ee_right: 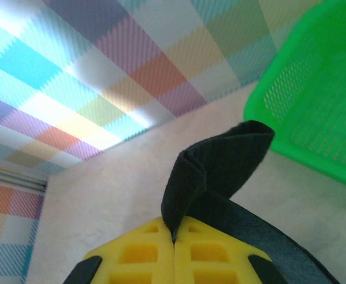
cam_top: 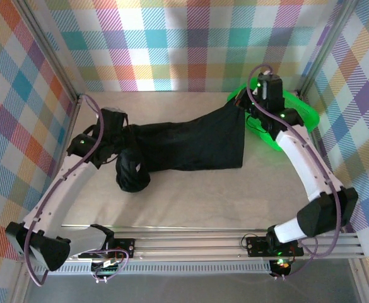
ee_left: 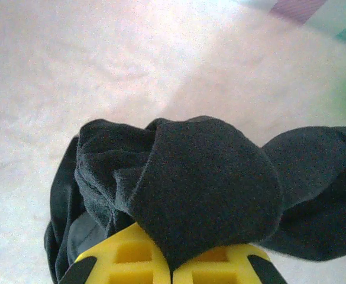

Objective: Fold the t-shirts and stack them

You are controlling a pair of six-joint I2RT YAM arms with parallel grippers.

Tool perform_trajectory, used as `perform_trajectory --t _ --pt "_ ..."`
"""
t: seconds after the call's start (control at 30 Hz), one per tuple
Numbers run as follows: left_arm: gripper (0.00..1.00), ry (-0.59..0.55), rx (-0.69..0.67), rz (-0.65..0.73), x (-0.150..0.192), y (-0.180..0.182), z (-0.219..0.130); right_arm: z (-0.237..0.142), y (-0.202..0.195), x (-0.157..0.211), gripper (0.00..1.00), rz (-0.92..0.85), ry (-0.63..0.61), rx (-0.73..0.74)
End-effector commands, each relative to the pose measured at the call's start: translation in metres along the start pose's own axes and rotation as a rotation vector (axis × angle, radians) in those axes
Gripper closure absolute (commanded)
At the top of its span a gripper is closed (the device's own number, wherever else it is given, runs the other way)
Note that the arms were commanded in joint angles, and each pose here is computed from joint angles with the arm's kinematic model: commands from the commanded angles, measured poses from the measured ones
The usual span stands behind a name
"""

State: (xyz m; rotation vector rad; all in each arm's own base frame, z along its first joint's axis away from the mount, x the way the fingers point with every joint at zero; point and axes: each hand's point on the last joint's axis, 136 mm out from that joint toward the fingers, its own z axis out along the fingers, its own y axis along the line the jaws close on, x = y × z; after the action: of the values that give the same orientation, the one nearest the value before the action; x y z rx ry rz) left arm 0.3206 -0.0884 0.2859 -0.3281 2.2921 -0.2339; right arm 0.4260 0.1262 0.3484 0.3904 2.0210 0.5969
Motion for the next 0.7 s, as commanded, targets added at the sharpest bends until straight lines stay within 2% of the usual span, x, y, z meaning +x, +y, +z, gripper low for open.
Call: perform_trajectory --t 0.0,0.17,0.33,0.4,0.47,0.57,0.67 --pt "1.0 -0.179 0.121 -0.021 -0.046 -0.018 -0.046 -0.054 0.034 -0.058 1.0 -0.047 -0.214 -0.117" --pt "0.98 -0.34 0.274 -0.043 -0.075 -0.031 -0.108 -0.126 0.058 -0.087 1.0 -0.072 -0.374 -0.237" --pt "0.96 -0.527 0.383 -0.08 -0.097 -0.026 -0.176 -0.201 0.06 -0.098 1.0 -0.083 -0.516 -0.294" --pt "0.94 -0.595 0.41 -0.099 -0.103 -0.022 -0.199 -0.227 0.058 -0.101 1.0 -0.087 -0.573 -0.303" --pt "0.88 -0.653 0.436 -0.12 -0.11 -0.02 -0.218 -0.247 0.053 -0.103 1.0 -0.092 -0.62 -0.294" --pt "0.85 -0.676 0.438 -0.139 -0.119 -0.021 -0.223 -0.251 0.049 -0.104 1.0 -0.11 -0.636 -0.268" --pt "0.86 -0.594 0.357 -0.12 -0.124 -0.028 -0.189 -0.224 0.051 -0.104 1.0 -0.122 -0.594 -0.247"
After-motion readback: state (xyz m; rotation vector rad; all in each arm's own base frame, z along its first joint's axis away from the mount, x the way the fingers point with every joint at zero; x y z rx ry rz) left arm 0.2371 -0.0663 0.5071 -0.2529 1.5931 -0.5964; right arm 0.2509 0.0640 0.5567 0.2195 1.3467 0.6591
